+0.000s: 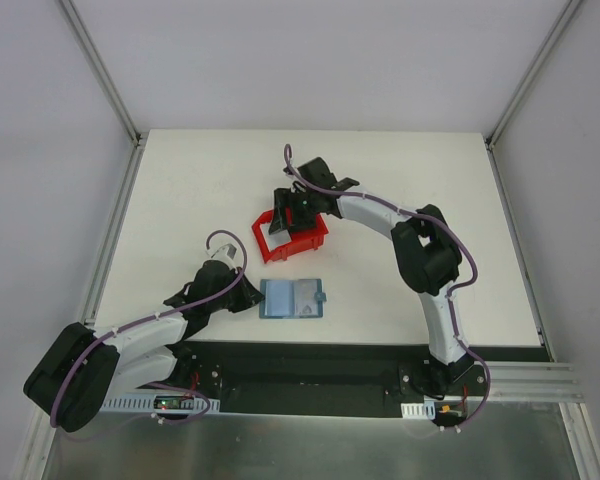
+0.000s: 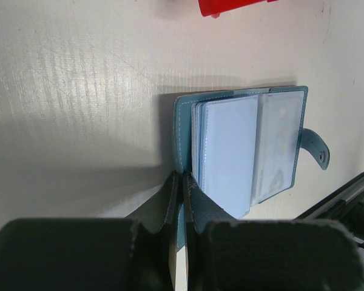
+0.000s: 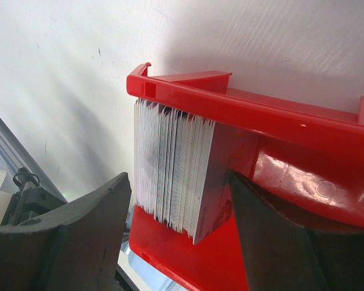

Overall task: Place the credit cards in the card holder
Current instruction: Pick up the credit card from the storage box.

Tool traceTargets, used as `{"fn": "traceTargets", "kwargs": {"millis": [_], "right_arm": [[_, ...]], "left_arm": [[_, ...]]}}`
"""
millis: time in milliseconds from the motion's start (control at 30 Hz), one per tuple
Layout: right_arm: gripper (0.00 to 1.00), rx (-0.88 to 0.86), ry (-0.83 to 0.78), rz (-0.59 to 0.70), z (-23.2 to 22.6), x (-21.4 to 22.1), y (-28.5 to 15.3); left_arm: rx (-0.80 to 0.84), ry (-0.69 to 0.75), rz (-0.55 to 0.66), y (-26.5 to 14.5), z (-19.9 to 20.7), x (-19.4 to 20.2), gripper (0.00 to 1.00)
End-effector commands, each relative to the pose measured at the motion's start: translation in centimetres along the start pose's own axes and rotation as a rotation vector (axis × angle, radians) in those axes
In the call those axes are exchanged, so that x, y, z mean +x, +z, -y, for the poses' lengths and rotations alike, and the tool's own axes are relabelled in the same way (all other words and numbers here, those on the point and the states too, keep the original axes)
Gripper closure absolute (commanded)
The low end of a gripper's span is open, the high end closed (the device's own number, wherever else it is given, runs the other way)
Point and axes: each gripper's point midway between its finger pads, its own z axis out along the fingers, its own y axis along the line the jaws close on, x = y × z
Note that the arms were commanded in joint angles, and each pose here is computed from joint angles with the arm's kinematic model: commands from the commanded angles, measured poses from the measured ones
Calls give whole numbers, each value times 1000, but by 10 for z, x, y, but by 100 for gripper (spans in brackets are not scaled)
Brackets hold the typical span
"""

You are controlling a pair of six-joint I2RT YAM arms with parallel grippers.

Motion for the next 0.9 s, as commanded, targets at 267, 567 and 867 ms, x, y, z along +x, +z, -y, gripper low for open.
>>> {"fn": "traceTargets", "kwargs": {"millis": [267, 567, 867], "right_arm": [[42, -72, -24, 79, -29, -26, -27], [53, -71, -24, 85, -27, -26, -31], [71, -49, -17, 86, -20, -26, -32]], "left_arm": [[21, 11, -5, 2, 8, -2, 100], [29, 11, -5, 2, 10, -3, 100], [28, 13, -14, 3, 9, -1, 100]]}}
